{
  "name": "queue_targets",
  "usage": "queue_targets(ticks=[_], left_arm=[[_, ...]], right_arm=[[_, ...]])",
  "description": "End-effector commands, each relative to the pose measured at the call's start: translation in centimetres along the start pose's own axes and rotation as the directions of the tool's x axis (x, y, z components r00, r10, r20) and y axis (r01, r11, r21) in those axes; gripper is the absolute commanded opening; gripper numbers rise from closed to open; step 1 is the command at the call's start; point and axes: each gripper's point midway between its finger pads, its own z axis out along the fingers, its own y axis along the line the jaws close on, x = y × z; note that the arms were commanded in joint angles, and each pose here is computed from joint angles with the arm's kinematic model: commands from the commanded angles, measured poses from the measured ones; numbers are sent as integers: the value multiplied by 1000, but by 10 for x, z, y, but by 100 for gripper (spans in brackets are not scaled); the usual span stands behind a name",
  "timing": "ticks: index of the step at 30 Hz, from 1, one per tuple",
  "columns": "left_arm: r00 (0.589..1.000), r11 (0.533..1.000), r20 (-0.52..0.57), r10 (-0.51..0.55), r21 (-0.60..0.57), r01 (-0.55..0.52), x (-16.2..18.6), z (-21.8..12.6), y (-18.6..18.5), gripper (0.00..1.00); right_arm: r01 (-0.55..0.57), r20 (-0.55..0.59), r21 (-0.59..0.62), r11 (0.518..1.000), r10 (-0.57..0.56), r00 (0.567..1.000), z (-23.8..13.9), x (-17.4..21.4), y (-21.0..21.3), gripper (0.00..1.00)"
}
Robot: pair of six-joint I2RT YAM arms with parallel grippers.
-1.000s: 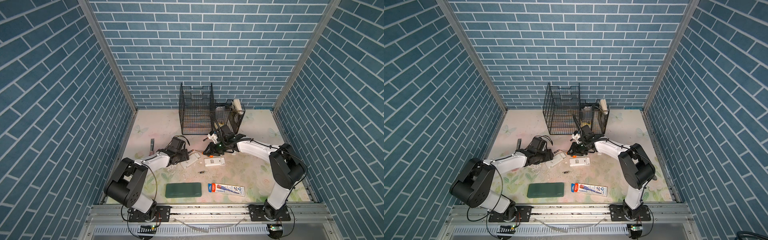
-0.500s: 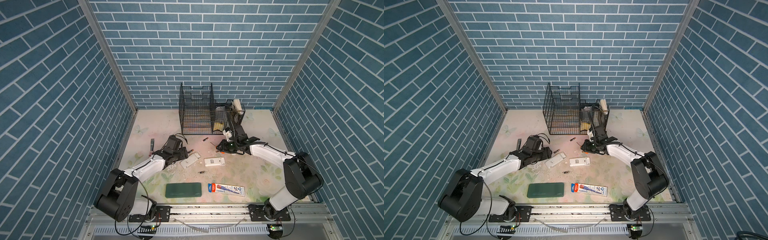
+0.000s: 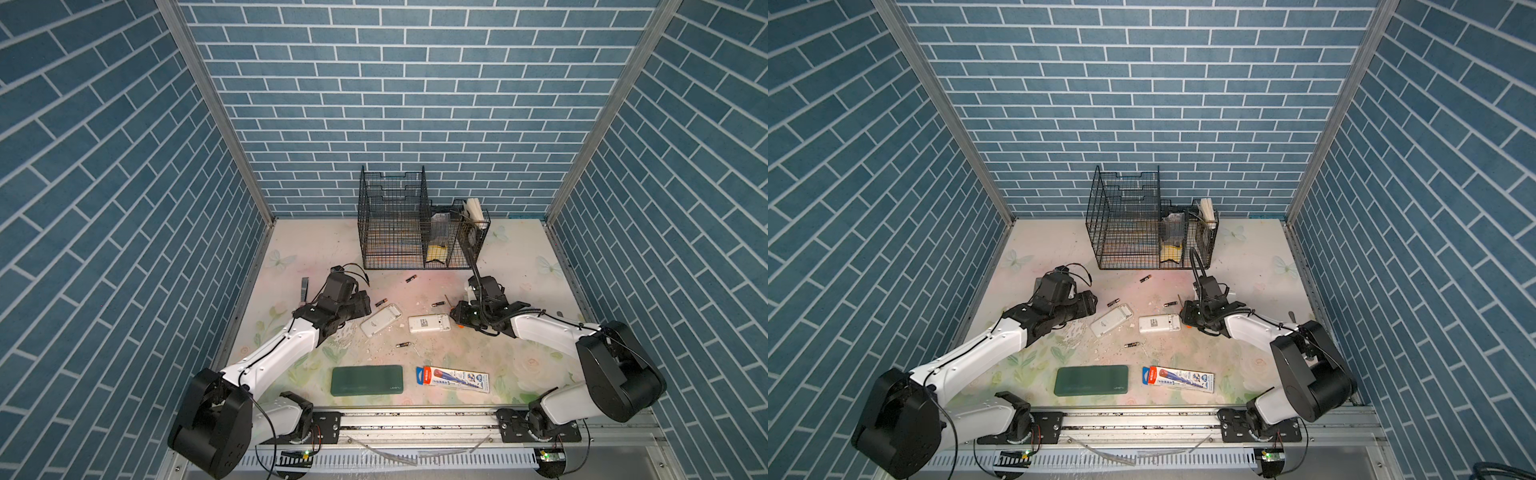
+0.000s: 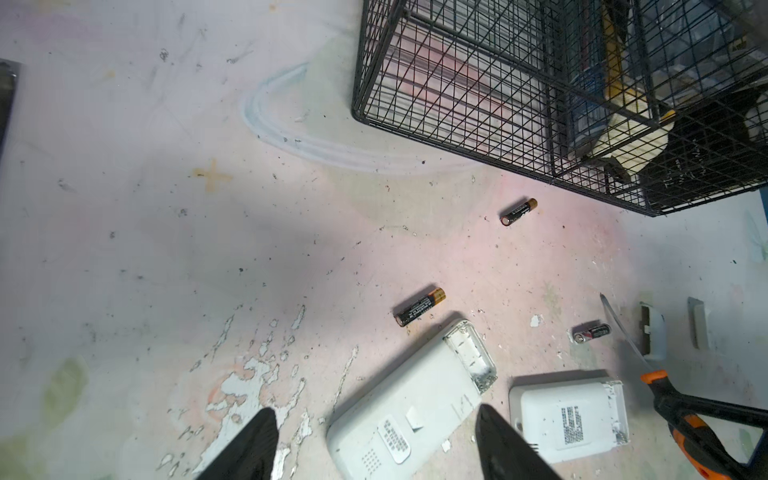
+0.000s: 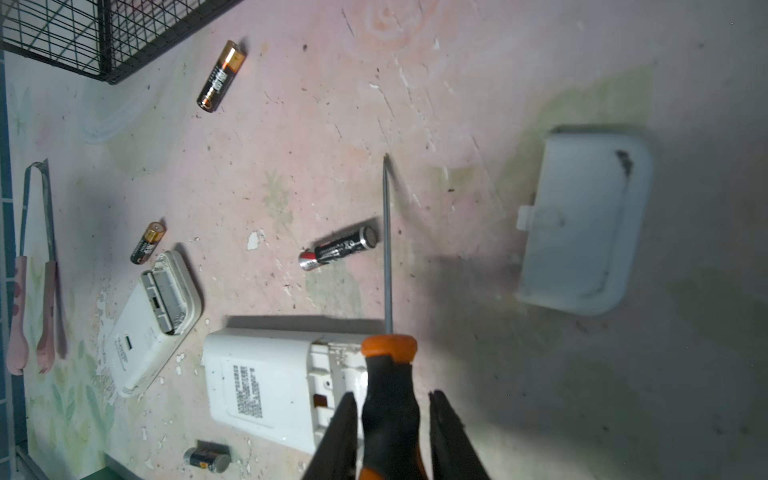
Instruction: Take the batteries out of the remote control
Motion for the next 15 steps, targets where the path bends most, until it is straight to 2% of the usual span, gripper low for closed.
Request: queue_targets(ticks=[1,7,15], left_arm=[[1000,999,-7,10,-44,-10,4,-4,11,77],[1000,998,-9,16,-67,-16,5,-5,16,78],[999,997,32,8,-75,-6,-16,-15,27,86]], right_arm=[[-51,-2,53,997,51,999,1,11,-18,0],[-26,-31,83,996,29,999,-4,20,-26,18],[40,-56,119,992,-34,998,-20,17,-24,34]])
